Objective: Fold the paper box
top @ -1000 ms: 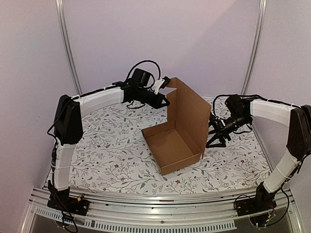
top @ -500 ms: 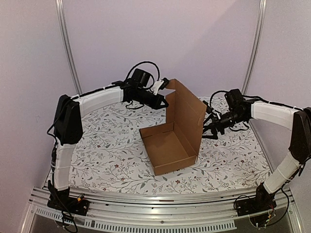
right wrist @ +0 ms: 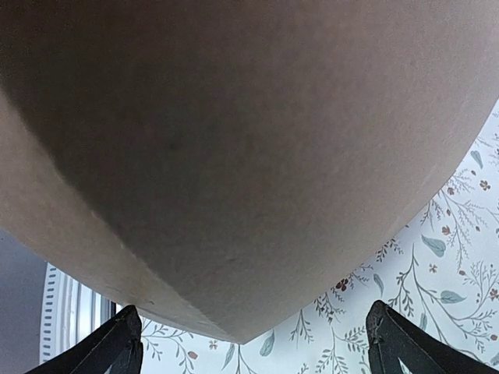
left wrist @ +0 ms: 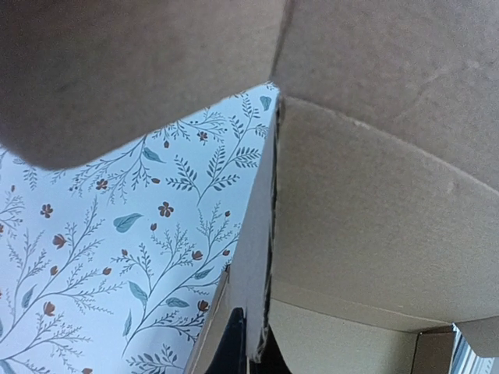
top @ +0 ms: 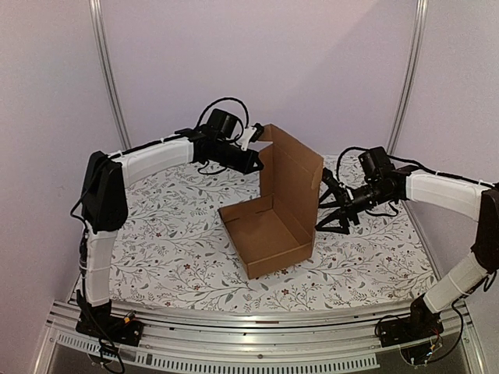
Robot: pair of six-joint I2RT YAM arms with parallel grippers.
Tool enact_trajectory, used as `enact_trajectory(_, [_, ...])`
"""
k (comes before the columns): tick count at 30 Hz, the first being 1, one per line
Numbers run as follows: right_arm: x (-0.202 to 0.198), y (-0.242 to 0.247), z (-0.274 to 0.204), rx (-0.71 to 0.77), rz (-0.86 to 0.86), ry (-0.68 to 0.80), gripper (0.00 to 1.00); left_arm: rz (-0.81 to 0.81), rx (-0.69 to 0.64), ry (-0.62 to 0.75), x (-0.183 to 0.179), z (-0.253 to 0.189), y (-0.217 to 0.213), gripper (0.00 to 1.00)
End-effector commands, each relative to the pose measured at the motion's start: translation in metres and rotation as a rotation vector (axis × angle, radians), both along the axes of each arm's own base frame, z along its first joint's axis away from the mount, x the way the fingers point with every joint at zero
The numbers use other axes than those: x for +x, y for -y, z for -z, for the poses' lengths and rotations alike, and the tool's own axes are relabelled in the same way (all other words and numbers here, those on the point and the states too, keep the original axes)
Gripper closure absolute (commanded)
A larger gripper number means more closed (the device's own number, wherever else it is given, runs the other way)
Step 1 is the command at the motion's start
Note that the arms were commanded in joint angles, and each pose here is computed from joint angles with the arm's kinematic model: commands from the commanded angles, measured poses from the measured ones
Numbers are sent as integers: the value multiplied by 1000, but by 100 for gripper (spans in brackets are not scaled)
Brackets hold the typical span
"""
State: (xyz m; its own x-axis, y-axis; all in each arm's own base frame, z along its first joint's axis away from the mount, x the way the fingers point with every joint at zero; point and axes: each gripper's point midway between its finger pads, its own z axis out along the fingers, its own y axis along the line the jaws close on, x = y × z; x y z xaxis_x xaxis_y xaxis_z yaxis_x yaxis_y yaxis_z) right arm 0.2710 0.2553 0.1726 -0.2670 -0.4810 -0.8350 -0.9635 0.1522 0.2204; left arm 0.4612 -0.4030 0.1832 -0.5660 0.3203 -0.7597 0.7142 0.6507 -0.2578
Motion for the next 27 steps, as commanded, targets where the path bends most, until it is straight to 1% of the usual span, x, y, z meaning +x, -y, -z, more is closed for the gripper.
enact_trajectory(1, [26,-15,-10,15,77,85,1,-67,-20,8,0,-19,-17,100])
enact_trajectory(3, [40,-18,-8,-7,153,64,1,-79,-31,17,-1,-23,-19,100])
enact_trajectory(7, [58,-19,0,-28,244,24,1,-83,-44,24,-7,-25,-22,100])
enact_trajectory(10, [61,-22,0,-19,263,-9,1,-94,-37,15,-9,-22,-24,100])
enact_trajectory(13, [64,-24,0,-23,283,-11,1,-94,-38,10,-11,-24,-24,100])
enact_trajectory(18, [61,-27,8,-43,262,-8,1,-77,-25,19,-26,-14,-27,100])
enact_trajectory(27, [51,-32,21,-79,198,15,1,-26,-41,100,-57,3,-41,100])
